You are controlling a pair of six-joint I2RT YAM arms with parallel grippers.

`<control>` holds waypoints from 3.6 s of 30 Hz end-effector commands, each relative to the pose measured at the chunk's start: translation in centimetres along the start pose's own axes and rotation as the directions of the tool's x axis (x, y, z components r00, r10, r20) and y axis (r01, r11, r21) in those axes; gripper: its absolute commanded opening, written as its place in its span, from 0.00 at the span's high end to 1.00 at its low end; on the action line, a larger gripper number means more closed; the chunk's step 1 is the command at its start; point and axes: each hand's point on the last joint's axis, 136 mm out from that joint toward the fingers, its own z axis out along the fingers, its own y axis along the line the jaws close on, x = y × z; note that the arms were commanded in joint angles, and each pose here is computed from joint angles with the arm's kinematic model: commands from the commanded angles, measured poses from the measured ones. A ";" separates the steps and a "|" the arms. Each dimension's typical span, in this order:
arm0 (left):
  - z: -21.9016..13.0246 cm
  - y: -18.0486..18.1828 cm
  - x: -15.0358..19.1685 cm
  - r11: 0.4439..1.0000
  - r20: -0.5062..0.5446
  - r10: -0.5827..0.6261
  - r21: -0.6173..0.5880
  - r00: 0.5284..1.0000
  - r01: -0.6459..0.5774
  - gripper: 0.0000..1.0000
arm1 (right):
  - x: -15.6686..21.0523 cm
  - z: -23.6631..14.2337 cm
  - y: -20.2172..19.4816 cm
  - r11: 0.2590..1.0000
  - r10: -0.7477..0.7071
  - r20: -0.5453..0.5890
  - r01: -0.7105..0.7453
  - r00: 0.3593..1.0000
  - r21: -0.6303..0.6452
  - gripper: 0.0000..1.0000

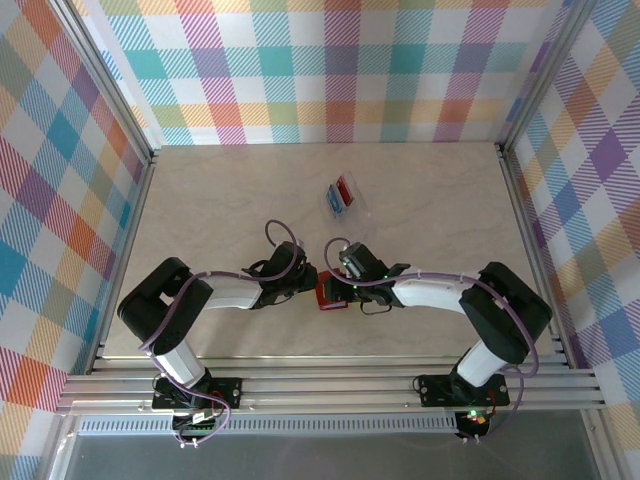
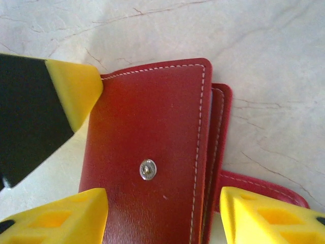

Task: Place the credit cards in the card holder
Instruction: Open the card holder at the center of the table.

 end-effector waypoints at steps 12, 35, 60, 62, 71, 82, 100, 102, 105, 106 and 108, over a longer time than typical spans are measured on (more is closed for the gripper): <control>-0.1 5.5 4.9 0.985 -0.132 -0.019 -0.174 0.991 -0.004 0.84 | -0.5 -1.2 2.4 0.990 -0.016 0.013 0.017 1.000 -0.137 0.50; -0.6 2.7 4.7 0.997 -0.111 -0.051 -0.072 0.993 0.043 0.61 | -2.1 -2.1 -1.4 0.996 -0.034 0.109 0.025 0.993 0.080 1.00; -6.1 5.8 2.6 0.969 -0.061 -0.098 -0.232 0.993 0.082 0.57 | -2.2 -0.8 2.4 0.823 -0.398 -0.034 0.373 0.917 0.428 0.95; -6.4 6.1 2.5 0.968 -0.056 -0.106 -0.234 0.993 0.090 0.56 | -2.1 -0.2 3.2 0.833 -0.400 -0.044 0.383 0.915 0.399 0.93; -6.8 7.9 2.7 0.958 -0.054 -0.151 -0.255 0.987 0.132 0.56 | -3.0 0.2 3.0 0.721 -0.453 -0.085 0.420 0.888 0.551 1.00; -8.5 9.6 1.6 0.949 -0.019 -0.195 -0.258 0.981 0.183 0.56 | -3.5 -1.8 2.3 0.585 -0.506 -0.124 0.445 0.853 0.678 1.00; -11.8 11.1 0.8 0.938 0.023 -0.261 -0.229 0.965 0.259 0.53 | 0.9 3.8 7.4 0.814 -0.485 -0.154 0.508 0.861 0.281 0.80; -11.7 11.1 0.8 0.939 0.019 -0.264 -0.223 0.964 0.261 0.53 | 1.0 4.0 7.4 0.835 -0.465 -0.157 0.491 0.871 0.249 0.78; -11.6 10.7 0.7 0.943 0.010 -0.263 -0.207 0.965 0.259 0.53 | 1.3 4.1 7.2 0.884 -0.415 -0.155 0.437 0.897 0.165 0.70; -11.6 10.5 0.7 0.946 0.004 -0.261 -0.200 0.965 0.257 0.52 | 1.3 4.0 7.0 0.899 -0.395 -0.153 0.416 0.906 0.140 0.65; -11.6 10.1 0.5 0.949 -0.002 -0.261 -0.186 0.965 0.256 0.52 | 1.2 4.0 6.7 0.921 -0.362 -0.154 0.378 0.919 0.094 0.58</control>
